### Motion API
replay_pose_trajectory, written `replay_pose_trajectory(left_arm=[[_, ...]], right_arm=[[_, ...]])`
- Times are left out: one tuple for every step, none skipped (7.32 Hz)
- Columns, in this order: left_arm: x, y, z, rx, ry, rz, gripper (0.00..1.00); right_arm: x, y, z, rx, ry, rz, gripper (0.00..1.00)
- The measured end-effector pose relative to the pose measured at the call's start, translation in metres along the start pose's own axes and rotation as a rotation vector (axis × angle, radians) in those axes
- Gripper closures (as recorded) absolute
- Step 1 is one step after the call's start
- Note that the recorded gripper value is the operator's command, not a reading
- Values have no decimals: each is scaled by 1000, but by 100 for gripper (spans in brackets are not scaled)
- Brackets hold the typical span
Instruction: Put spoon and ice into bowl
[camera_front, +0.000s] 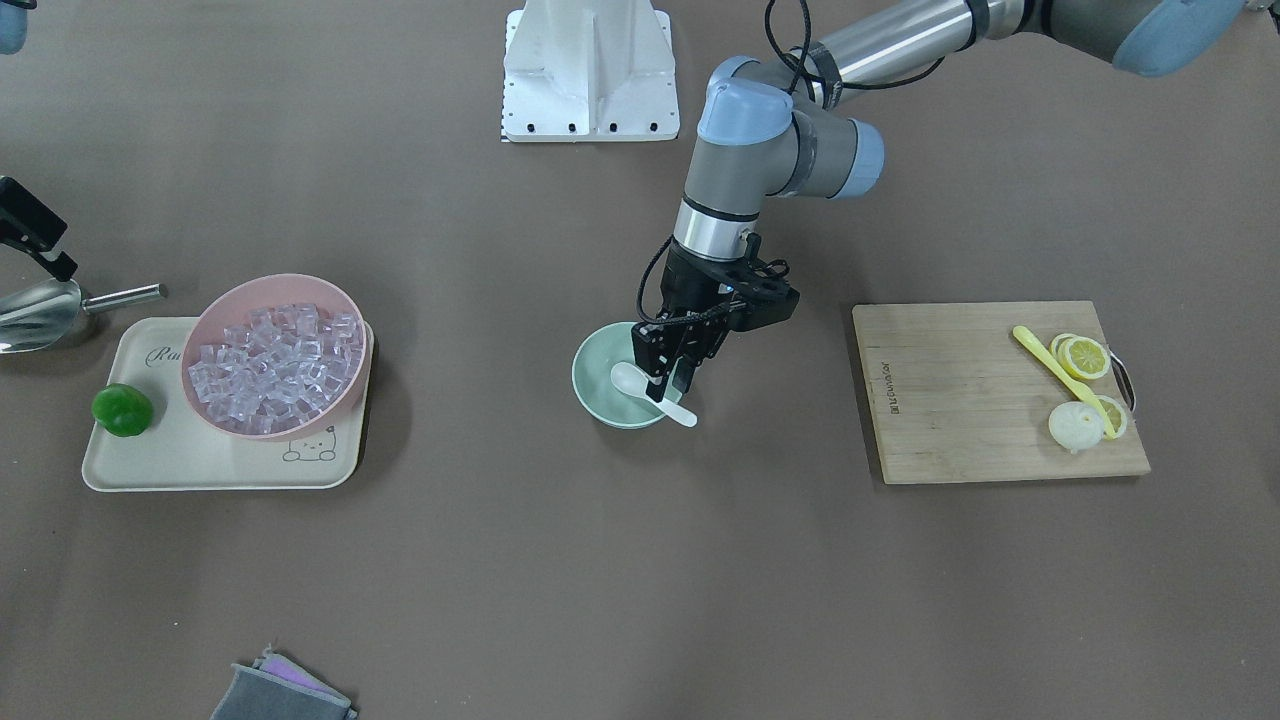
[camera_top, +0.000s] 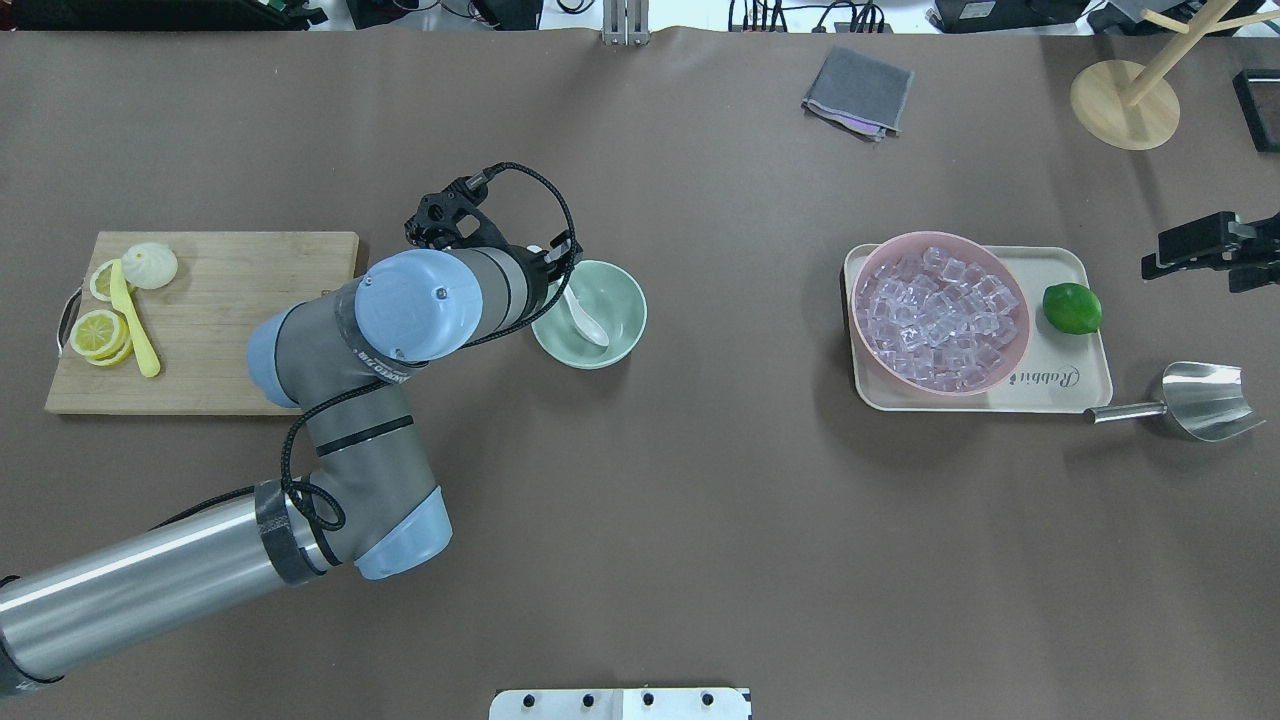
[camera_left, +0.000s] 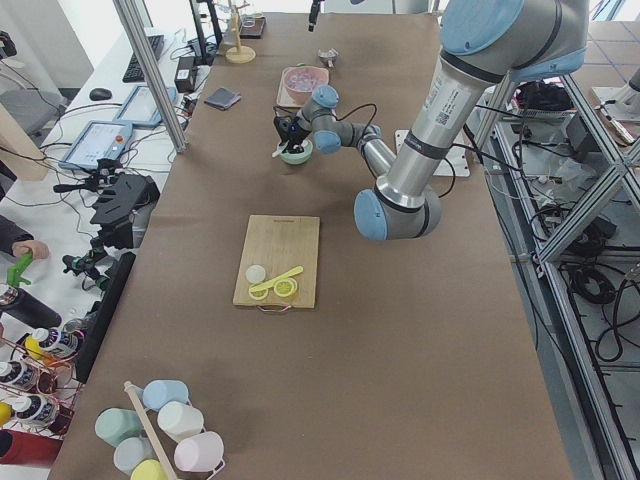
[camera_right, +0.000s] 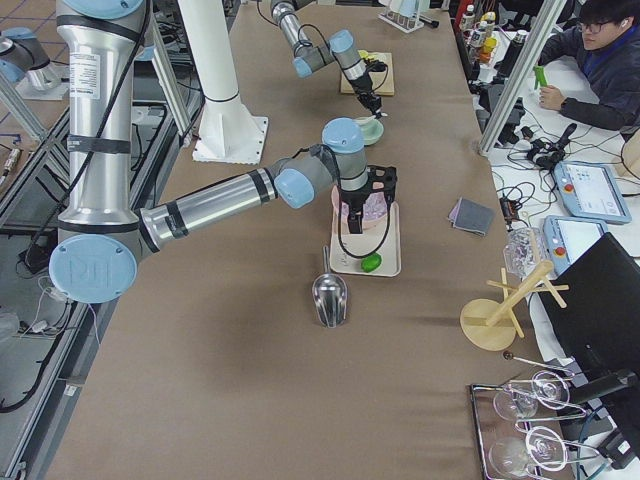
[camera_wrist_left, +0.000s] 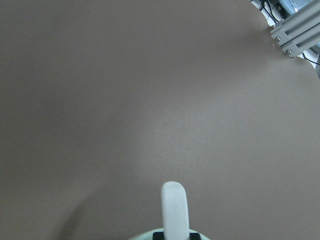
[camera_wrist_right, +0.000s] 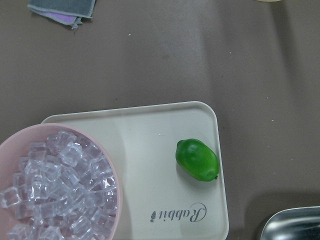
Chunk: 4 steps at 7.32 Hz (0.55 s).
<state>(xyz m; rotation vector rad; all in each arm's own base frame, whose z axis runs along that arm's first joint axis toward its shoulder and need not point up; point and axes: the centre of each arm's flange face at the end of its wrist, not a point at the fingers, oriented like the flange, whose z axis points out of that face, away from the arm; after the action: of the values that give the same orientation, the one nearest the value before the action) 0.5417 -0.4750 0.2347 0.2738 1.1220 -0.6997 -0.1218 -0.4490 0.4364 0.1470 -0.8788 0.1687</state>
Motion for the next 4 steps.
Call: replay_pose_trajectory(left_arm=[[-7, 2, -14, 0, -10, 99, 2], [-7, 3, -41, -24, -54, 216, 2], [-7, 2, -74, -72, -115, 344, 2], [-16, -12, -100, -110, -164, 477, 2]], right_arm=[[-8, 5, 2, -5, 21, -1, 0], [-22, 8, -3, -11, 53, 1, 0], [-44, 7, -8, -18, 89, 2, 0], [-74, 4, -6, -20, 123, 0, 0]])
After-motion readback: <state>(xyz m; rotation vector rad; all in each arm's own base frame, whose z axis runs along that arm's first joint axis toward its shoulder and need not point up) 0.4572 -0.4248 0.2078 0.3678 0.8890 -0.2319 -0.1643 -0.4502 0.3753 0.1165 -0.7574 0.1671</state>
